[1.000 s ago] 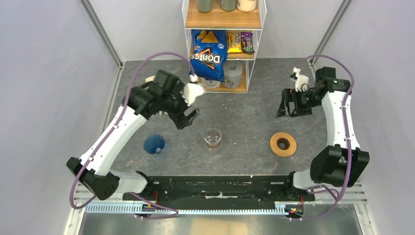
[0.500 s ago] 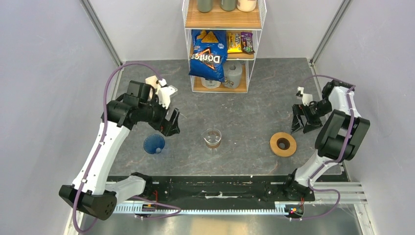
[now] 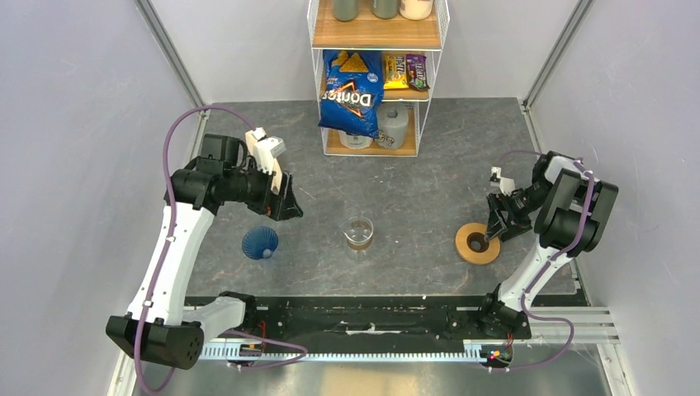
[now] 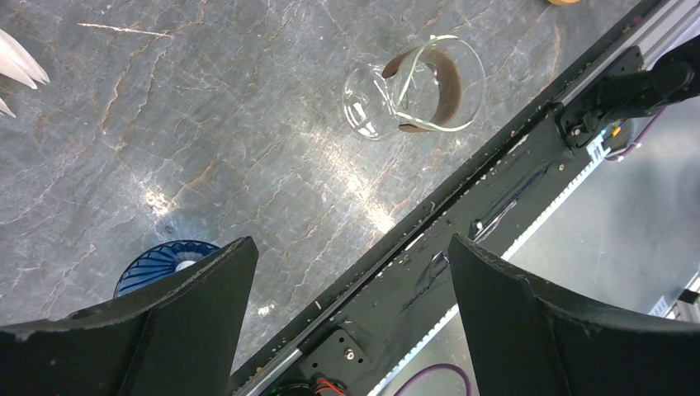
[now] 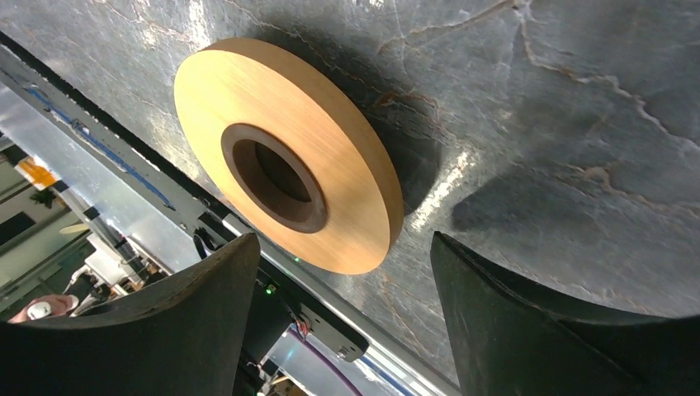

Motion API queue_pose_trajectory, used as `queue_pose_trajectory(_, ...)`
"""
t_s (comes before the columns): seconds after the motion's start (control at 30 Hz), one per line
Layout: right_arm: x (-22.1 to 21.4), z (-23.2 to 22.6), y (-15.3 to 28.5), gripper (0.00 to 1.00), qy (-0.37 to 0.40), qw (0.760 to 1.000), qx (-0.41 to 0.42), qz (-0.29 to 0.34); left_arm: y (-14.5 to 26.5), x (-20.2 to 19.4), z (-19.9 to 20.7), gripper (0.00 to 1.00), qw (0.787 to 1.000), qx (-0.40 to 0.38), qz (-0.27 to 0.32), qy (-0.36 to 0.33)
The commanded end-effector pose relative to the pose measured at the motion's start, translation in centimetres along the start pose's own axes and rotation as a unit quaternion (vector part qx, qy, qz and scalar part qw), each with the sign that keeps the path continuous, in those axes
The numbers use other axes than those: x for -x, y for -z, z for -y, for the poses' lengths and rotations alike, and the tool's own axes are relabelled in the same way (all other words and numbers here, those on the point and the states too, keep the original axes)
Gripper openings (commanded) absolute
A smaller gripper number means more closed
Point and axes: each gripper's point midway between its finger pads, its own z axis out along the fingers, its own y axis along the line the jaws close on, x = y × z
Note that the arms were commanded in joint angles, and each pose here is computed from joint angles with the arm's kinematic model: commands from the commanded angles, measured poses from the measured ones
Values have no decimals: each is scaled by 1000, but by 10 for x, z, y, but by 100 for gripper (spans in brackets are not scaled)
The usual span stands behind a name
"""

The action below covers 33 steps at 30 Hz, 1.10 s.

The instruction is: Place the coffee filter in the dripper

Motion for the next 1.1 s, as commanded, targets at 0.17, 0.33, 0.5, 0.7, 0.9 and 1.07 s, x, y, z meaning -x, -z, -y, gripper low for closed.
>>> queue_pose_trajectory(0.17, -2, -24, -9, 72, -2, 996, 85, 2, 0, 13, 9, 93, 999, -33, 30, 19)
queue_pose_trajectory(0.33, 3, -38, -4, 58, -10, 993, 113, 17, -2, 13, 10, 93, 998, -41, 31, 22)
queue_pose_trajectory(0.5, 0, -45, -4, 41, -13, 992, 125, 19, -3, 15, 11, 93, 998, -46, 30, 22)
queue_pose_trajectory(0.7, 2, -58, 6, 27, -16, 990, 134, 32, -4, 14, 10, 93, 998, -47, 30, 20)
queue_pose_trajectory(0.9, 10, -95, 37, 0, -7, 983, 168, 69, -5, 15, 11, 93, 998, -48, 32, 37)
queue_pose_trajectory(1.07, 19, -148, 74, 0, 7, 970, 202, 136, -2, 20, 14, 91, 996, -51, 48, 47)
